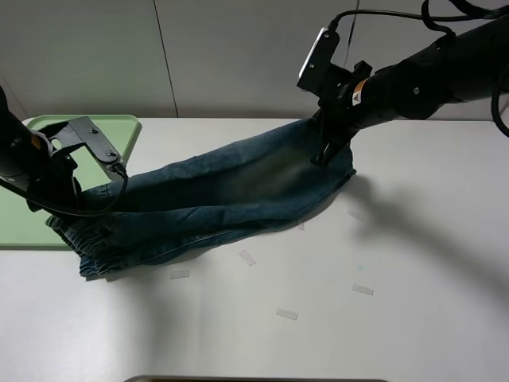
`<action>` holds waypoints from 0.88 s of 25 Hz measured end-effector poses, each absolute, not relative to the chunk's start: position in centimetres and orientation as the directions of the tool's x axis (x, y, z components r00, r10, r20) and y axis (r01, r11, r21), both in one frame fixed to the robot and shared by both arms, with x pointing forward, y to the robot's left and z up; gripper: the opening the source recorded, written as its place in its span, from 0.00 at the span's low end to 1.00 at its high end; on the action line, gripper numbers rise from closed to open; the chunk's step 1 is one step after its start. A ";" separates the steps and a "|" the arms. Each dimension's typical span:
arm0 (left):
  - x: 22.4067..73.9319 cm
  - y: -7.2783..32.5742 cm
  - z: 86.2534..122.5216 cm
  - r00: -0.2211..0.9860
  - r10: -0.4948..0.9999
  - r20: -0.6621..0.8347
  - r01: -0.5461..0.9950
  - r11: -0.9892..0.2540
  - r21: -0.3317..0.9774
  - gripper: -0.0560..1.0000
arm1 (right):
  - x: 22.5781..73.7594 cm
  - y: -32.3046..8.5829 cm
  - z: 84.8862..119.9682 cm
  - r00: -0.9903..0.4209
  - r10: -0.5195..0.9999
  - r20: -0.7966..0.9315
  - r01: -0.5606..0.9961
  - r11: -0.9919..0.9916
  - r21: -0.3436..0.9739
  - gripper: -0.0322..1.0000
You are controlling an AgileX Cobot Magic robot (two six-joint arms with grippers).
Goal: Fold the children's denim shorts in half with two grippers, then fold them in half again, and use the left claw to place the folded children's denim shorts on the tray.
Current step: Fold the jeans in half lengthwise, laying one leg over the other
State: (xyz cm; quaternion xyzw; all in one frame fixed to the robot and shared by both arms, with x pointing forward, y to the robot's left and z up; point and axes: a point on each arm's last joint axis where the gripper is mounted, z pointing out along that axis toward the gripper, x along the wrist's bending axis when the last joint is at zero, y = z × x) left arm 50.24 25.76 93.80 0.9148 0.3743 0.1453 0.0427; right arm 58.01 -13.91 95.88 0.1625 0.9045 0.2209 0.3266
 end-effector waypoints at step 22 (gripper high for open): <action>50.4 25.7 93.9 0.731 0.630 0.262 0.603 -0.776 0.185 0.09 | 63.2 -11.9 94.1 -0.803 0.431 -0.412 0.286 0.885 0.367 0.01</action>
